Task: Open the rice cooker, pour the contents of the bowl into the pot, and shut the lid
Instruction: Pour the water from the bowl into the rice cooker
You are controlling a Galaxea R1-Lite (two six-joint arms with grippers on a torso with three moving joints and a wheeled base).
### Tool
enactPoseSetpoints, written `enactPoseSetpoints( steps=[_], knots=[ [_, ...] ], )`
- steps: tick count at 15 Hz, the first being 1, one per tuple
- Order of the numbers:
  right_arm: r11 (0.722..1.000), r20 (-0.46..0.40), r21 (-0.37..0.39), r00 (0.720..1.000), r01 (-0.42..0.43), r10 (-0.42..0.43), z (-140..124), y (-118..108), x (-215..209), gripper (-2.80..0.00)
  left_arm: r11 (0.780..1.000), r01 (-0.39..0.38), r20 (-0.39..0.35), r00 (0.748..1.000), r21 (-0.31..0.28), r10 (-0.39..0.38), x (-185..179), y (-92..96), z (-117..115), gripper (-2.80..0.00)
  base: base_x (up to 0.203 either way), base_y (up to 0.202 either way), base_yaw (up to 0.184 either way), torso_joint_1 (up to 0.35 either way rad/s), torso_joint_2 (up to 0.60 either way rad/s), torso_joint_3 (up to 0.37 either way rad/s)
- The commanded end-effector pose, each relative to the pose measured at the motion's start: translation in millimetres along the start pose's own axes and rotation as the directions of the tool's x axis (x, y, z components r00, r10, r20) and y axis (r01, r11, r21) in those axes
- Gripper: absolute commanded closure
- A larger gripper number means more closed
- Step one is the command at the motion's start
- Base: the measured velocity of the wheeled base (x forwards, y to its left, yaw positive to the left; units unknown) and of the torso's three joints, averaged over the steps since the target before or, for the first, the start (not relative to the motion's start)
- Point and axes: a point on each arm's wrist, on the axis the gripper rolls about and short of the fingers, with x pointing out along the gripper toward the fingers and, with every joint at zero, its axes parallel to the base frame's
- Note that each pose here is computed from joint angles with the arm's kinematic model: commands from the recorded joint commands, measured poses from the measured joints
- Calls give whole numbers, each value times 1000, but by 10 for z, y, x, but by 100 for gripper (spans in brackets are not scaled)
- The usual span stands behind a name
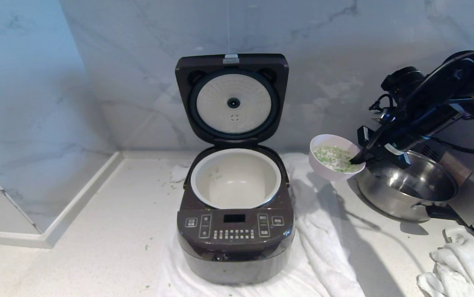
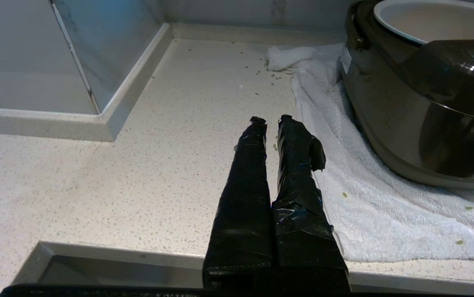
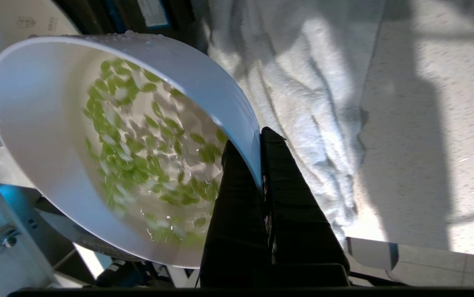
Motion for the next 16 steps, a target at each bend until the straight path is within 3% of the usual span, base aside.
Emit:
enactPoseSetpoints(
  steps=[1,5,10,16],
  knots=[
    [1000,-16,10,1000,-13,13,-35,116,98,0,1000,0,-2,1000,0,0,2,0,-3,0,0,0,0,0,0,0],
    [996,67,51,996,-69,66,49,204,115,0,1000,-1,-2,1000,0,1,2,0,-3,0,0,0,0,0,0,0],
    [997,60,67,998,-39,35,47,253,283,0,1000,1,-2,1000,0,-1,2,0,-3,0,0,0,0,0,0,0],
    [995,78,29,993,-95,93,-40,505,352,0,1000,-1,-2,1000,0,1,2,0,-3,0,0,0,0,0,0,0]
  ],
)
